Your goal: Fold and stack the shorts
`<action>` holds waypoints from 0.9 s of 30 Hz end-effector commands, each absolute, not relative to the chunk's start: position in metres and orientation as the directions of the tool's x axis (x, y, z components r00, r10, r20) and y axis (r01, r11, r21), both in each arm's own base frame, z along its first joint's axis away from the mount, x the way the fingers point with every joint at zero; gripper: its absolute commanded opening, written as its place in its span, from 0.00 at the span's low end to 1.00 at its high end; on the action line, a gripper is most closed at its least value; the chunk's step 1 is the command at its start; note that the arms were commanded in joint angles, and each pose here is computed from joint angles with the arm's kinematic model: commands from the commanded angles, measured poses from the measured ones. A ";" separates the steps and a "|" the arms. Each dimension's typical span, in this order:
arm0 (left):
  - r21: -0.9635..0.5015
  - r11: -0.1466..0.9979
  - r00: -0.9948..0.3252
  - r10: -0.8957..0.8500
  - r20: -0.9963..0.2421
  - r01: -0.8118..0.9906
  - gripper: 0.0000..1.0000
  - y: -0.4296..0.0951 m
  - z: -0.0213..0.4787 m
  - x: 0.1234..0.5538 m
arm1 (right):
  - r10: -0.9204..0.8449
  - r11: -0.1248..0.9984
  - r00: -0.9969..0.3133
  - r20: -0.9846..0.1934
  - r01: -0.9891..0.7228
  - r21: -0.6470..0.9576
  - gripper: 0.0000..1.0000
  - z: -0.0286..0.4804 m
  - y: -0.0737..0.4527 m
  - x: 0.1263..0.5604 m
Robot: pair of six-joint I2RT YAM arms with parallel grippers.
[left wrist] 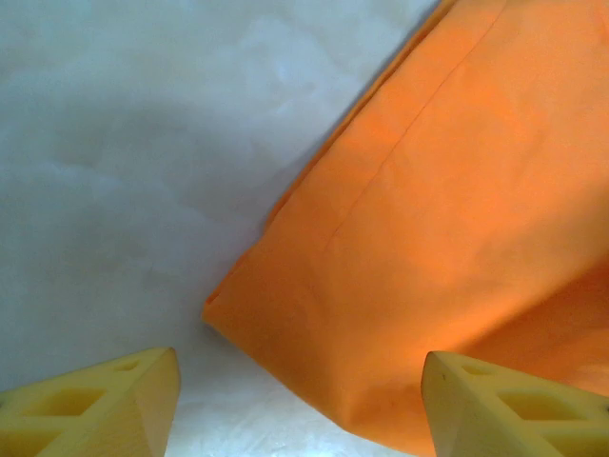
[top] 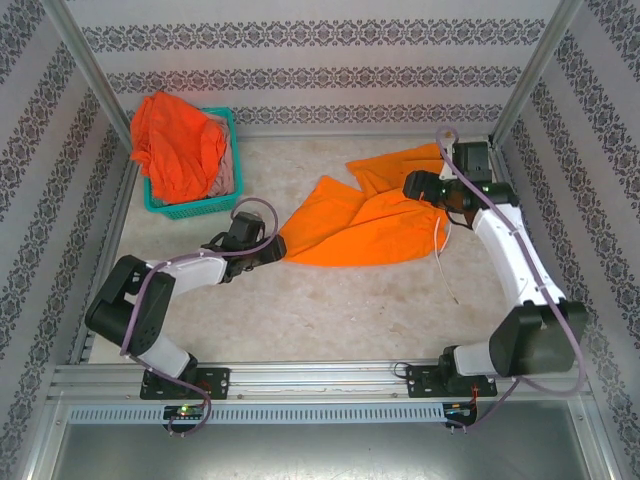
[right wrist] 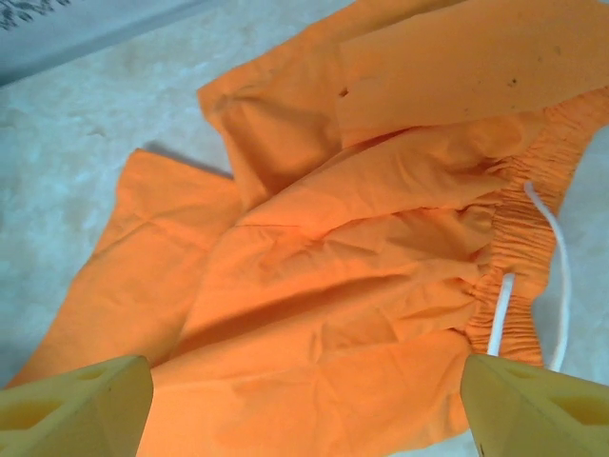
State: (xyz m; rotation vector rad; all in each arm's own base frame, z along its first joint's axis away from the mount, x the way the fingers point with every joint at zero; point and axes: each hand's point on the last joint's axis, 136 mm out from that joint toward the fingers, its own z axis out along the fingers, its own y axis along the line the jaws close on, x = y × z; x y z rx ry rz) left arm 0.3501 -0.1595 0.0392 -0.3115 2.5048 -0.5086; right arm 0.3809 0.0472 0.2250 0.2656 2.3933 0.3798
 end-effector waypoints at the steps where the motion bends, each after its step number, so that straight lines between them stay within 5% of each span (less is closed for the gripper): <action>1: -0.435 0.888 -0.833 -0.350 -0.428 -0.150 0.66 -0.162 0.035 0.356 | 0.310 0.921 -0.721 -0.620 0.067 0.383 0.85 0.226 0.055 0.376; 6: -0.380 0.909 -0.832 -0.339 -0.439 -0.170 0.61 -0.155 0.025 0.361 | 0.292 0.928 -0.736 -0.611 0.063 0.368 0.86 0.216 0.055 0.361; 11: -0.417 0.895 -0.827 -0.354 -0.438 -0.162 0.45 -0.166 0.021 0.374 | 0.260 0.935 -0.752 -0.605 0.040 0.352 0.86 0.204 0.058 0.350; 18: -0.446 0.887 -0.797 -0.353 -0.490 -0.119 0.00 -0.173 0.048 0.393 | 0.238 0.949 -0.763 -0.601 0.051 0.311 0.87 0.187 0.052 0.340; 27: -0.388 0.920 -0.642 -0.334 -0.690 -0.061 0.00 -0.139 0.162 0.381 | 0.439 0.886 -0.769 -0.465 0.283 0.368 0.78 0.129 0.022 0.335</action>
